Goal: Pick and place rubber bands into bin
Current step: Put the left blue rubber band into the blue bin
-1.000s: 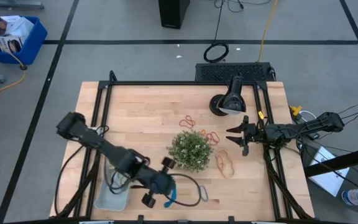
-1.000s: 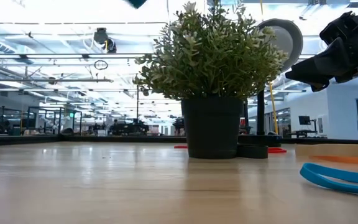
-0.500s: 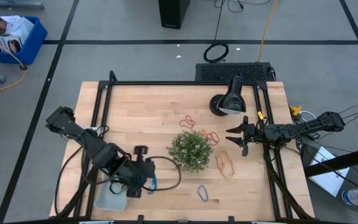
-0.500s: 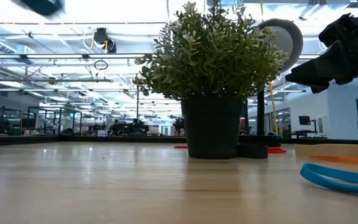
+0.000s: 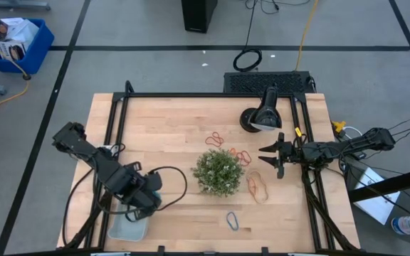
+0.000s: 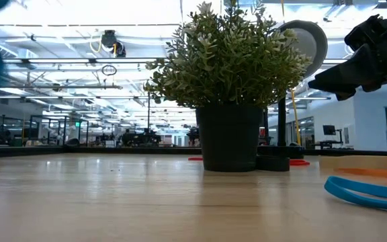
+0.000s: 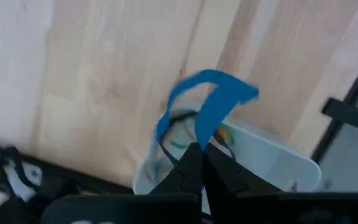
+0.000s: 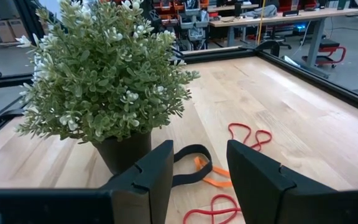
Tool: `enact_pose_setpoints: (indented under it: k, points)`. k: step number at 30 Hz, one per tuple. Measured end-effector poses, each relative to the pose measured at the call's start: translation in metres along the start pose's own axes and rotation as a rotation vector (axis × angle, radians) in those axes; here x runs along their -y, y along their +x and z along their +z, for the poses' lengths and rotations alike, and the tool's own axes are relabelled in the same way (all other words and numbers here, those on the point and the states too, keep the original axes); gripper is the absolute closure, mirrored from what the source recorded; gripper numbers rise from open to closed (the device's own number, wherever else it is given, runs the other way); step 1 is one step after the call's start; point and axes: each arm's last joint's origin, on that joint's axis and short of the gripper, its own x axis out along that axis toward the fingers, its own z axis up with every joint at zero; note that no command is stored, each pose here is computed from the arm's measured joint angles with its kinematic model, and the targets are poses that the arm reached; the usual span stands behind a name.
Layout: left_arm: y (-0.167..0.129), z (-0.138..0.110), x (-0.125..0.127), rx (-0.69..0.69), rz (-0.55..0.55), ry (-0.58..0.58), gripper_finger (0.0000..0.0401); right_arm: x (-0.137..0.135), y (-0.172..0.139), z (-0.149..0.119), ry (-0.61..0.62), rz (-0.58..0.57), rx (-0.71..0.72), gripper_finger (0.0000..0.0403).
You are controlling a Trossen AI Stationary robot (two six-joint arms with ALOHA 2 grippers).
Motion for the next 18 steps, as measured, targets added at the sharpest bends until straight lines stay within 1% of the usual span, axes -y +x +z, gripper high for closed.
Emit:
enact_pose_setpoints:
  k: [4,10,15,18]
  points:
    - [0.000,-0.006,0.002,-0.044,-0.006,-0.075,0.0393,0.000,0.000,0.000,-0.010,0.000,0.000,0.0257]
    - [-0.001,-0.019,0.010,-0.102,-0.035,-0.127,0.0394,0.000,0.000,0.000,-0.018,0.000,0.000,0.0257]
    - [-0.001,-0.032,0.017,-0.161,-0.048,-0.230,0.0396,0.000,0.000,0.000,-0.018,0.000,-0.001,0.0257]
    - [-0.001,-0.039,0.021,-0.162,-0.039,-0.288,0.0393,0.000,0.000,0.000,-0.018,0.000,-0.001,0.0257]
